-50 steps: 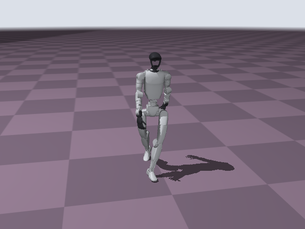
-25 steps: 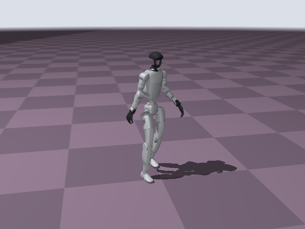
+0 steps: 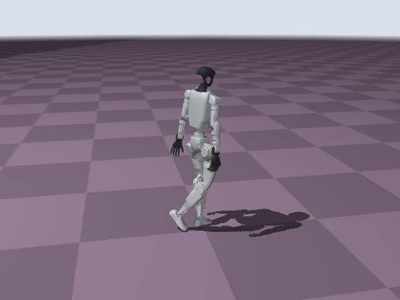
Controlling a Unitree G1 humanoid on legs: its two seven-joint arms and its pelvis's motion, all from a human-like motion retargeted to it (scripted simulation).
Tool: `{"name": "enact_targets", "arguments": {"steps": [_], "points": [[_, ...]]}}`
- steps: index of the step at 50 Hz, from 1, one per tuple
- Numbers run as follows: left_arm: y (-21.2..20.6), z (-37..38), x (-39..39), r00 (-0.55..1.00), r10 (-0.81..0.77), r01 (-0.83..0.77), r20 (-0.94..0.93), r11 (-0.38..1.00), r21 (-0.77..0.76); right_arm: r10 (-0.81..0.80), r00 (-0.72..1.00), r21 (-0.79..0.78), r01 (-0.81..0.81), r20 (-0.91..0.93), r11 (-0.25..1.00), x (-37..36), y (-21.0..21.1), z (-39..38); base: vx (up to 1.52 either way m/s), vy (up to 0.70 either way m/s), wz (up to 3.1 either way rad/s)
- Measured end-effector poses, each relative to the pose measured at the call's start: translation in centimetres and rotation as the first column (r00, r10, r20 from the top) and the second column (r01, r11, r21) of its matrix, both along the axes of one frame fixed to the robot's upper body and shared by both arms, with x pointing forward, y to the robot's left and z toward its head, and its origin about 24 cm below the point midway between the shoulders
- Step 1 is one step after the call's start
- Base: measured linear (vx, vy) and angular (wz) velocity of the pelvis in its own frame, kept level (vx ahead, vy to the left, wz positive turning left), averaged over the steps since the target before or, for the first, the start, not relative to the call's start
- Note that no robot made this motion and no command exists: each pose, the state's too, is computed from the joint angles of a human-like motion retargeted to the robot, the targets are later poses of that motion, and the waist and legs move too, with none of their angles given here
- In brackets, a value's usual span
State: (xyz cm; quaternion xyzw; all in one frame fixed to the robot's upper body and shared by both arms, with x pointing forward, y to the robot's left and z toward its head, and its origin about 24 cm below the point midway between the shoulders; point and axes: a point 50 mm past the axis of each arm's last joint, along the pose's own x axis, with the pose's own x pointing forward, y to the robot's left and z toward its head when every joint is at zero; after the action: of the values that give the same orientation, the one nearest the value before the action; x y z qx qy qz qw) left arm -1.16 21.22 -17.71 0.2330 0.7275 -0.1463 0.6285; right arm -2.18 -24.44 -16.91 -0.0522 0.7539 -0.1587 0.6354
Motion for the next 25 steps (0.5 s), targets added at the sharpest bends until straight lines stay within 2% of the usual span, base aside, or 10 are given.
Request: {"name": "enact_targets", "arguments": {"steps": [3,6,11,15,19,22,25], "points": [[0.0,0.4,-3.2,0.986,0.045,-0.046,-0.162,0.999,-0.004,-0.054,0.993,0.109,0.043,0.105,0.993,1.8,1.7,-0.5,0.08,-0.11,1.83],[-0.5,0.6,-4.1,0.969,0.122,-0.115,-0.216,0.992,0.044,-0.061,0.99,0.224,0.031,0.126,0.974,2.2,2.9,-0.7,0.0,-0.12,2.31],[-1.3,0.1,-2.6,0.964,0.226,-0.226,-0.14,0.974,0.017,0.068,0.995,0.219,-0.082,0.068,0.972,1.4,2.8,-0.7,-0.05,-0.22,2.87],[-1.0,-0.1,0.5,0.983,0.185,-0.185,-0.012,0.983,0.002,0.217,0.976,0.243,-0.205,-0.021,0.948,1.0,2.7,-0.6,-0.12,-0.26,2.68],[-0.9,-0.1,3.1,0.986,0.125,-0.131,0.113,0.99,0.044,0.227,0.97,0.304,-0.192,-0.084,0.933,1.9,3.2,-0.4,-0.25,-0.29,1.88],[-1.7,-0.2,3.9,0.979,0.126,-0.134,0.158,0.99,0.043,0.226,0.973,0.326,-0.198,-0.051,0.924,4.4,2.9,-0.1,-0.3,-0.24,1.57],[-2.6,-0.4,3.0,0.981,0.144,-0.148,0.13,0.989,0.016,0.277,0.959,0.253,-0.282,0.055,0.926,8.0,2.2,0.1,-0.18,-0.18,1.76]]}}
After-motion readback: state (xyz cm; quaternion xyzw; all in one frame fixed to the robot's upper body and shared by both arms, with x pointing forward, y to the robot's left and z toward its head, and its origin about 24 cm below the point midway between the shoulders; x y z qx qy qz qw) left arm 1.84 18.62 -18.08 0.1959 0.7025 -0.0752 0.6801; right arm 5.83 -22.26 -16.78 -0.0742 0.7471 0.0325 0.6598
